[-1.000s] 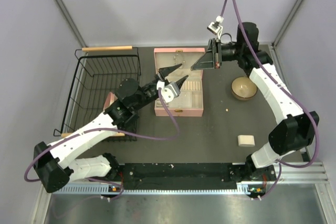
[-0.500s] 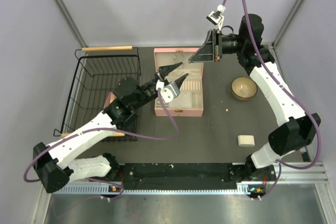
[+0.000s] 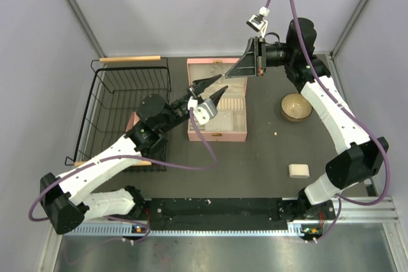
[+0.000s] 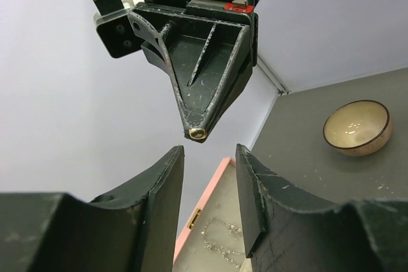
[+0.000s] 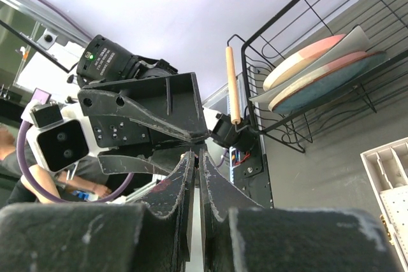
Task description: Organize the mixed jewelry
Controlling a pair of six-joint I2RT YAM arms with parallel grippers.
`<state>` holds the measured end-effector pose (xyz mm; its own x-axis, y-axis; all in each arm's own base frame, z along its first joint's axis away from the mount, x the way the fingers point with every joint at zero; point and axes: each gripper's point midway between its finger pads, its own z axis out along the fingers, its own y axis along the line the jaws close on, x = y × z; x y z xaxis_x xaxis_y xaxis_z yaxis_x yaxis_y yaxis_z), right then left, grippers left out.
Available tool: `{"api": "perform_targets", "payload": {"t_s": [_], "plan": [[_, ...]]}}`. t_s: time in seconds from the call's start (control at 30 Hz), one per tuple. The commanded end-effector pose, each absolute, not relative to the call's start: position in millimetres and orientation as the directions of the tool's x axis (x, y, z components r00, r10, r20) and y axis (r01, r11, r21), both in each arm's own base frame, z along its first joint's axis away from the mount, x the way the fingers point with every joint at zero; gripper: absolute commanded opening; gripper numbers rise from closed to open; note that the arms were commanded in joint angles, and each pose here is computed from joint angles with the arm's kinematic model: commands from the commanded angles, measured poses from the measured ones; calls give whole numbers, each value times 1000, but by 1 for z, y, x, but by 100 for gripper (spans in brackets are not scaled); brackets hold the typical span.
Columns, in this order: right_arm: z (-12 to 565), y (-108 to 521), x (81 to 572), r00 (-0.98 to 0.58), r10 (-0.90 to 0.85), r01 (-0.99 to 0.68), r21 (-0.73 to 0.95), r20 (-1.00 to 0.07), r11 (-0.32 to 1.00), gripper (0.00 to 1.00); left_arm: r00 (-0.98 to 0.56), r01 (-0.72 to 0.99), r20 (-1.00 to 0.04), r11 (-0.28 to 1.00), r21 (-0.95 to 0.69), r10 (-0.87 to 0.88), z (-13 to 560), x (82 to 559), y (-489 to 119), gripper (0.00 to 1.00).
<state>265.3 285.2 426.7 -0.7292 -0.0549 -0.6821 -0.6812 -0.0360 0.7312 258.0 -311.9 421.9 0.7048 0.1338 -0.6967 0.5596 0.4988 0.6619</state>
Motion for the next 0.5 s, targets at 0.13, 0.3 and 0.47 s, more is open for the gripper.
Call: {"api": "perform_targets", "payload": {"t_s": [0.13,0.3,0.47], "plan": [[439,287,252,-678,-44,-731,679,-734,-62,5,767,505,-638,551,664,67,463,246,-304,40],[438,288,250,-679,-48,-730,680,-733,-64,5,769,502,-636,554,665,66,464,246,-305,40],[435,288,249,-683,-51,-726,685,-729,-63,5,772,498,-633,553,667,68,465,247,-306,39]]}}
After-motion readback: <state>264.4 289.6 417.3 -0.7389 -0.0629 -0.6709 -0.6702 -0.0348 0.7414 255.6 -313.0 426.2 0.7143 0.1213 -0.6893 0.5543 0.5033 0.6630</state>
